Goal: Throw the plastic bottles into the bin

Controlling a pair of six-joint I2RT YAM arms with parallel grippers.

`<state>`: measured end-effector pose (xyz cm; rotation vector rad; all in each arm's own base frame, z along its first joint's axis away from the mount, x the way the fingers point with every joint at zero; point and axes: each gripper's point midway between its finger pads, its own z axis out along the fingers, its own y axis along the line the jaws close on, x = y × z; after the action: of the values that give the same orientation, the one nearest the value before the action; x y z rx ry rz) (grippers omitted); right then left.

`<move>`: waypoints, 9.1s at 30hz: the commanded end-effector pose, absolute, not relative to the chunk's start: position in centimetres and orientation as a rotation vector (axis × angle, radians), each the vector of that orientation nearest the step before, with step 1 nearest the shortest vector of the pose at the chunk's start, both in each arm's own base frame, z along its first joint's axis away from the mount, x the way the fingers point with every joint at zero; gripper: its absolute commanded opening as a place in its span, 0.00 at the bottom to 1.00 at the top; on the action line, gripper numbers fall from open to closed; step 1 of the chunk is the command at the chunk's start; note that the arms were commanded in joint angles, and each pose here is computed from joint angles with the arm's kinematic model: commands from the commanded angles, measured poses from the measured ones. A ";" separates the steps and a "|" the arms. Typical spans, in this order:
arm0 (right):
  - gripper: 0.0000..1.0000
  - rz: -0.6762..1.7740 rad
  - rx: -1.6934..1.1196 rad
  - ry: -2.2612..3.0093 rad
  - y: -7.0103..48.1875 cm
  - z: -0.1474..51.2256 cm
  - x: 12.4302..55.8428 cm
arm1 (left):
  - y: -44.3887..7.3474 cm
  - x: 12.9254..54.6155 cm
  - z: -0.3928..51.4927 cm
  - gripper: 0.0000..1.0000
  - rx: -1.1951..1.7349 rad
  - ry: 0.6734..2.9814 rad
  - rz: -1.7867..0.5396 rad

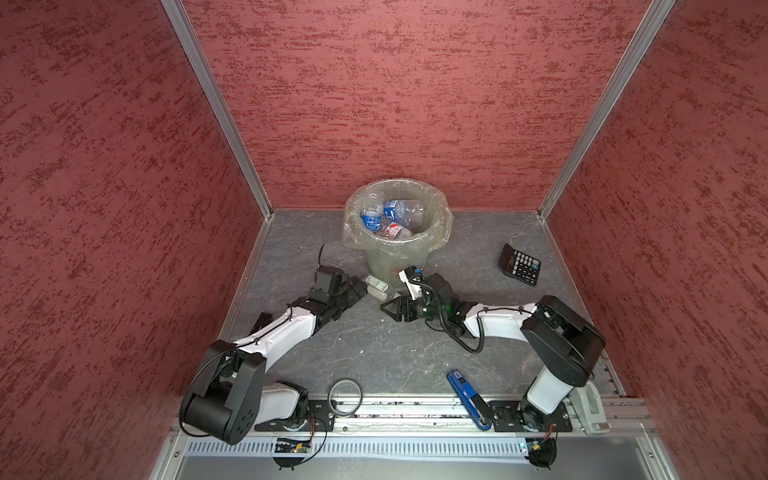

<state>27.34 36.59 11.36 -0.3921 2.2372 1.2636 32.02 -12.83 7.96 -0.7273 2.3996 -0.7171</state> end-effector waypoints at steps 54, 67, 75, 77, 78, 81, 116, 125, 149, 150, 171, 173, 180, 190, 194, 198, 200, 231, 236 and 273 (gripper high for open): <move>0.74 1.270 -0.413 2.212 38.8 13.0 26.6 | -15.2 34.1 7.9 0.97 -0.290 2.621 -0.440; 0.76 0.963 -0.300 2.233 28.7 16.4 23.9 | -17.1 34.8 6.4 0.85 -0.256 2.625 -0.317; 0.76 0.918 -0.261 2.215 26.2 17.5 22.8 | -15.8 35.0 4.3 0.77 -0.275 2.662 -0.159; 0.76 0.927 -0.261 2.213 26.1 17.7 22.6 | -15.3 34.5 4.5 0.77 -0.263 2.656 -0.117; 0.76 0.933 -0.263 2.211 26.1 17.8 22.5 | -15.0 34.2 4.7 0.77 -0.257 2.649 -0.098; 0.76 0.943 -0.261 2.212 26.1 17.7 22.4 | -13.6 33.5 5.5 0.76 -0.259 2.620 -0.042; 0.71 0.926 -0.254 2.210 25.8 17.7 22.4 | -14.7 33.4 5.8 0.59 -0.285 2.622 -0.266; 0.68 0.885 -0.237 2.212 25.2 17.4 22.7 | -13.6 30.3 9.4 0.34 -0.190 2.475 -0.289; 0.66 0.815 -0.220 2.182 24.4 18.8 23.6 | -9.9 20.7 25.2 0.34 -0.065 1.924 -0.460; 0.66 0.811 -0.220 2.180 24.3 18.8 23.6 | -9.8 20.5 26.0 0.35 -0.058 1.905 -0.462; 0.66 0.801 -0.172 2.117 22.4 22.0 23.0 | -22.5 35.2 46.6 0.46 0.231 1.573 -0.588; 0.66 0.798 -0.170 2.117 22.2 22.1 22.9 | -23.3 39.8 46.3 0.58 0.222 1.630 -0.599; 0.68 0.792 -0.128 2.117 20.6 21.5 21.9 | -23.0 42.6 47.2 1.00 0.164 1.617 -0.601; 0.75 0.762 -0.142 2.133 21.0 20.8 22.5 | -21.1 39.9 49.0 1.00 0.156 1.573 -0.604; 0.83 0.739 -0.150 2.136 21.2 21.1 23.0 | -20.3 39.3 48.4 1.00 0.147 1.581 -0.598; 0.89 0.707 -0.150 2.132 20.8 21.6 23.4 | -19.3 39.0 47.0 1.00 0.125 1.608 -0.591; 0.90 0.683 -0.147 2.129 20.4 21.8 23.6 | -18.6 38.8 46.0 1.00 0.107 1.628 -0.592; 0.99 0.362 0.214 2.096 8.8 24.4 30.8 | -3.3 34.1 31.4 0.99 -0.439 1.804 -0.506; 0.99 0.314 0.318 2.081 6.2 24.8 32.4 | -1.5 34.2 29.9 0.99 -0.471 1.816 -0.435; 0.98 0.094 0.448 1.621 -2.6 27.8 33.4 | 0.5 35.5 20.7 0.99 -0.186 1.803 -0.095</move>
<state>33.51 -1.89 24.52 0.4699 1.7597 0.1265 35.44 -0.01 19.92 -0.1958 1.8690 -0.1193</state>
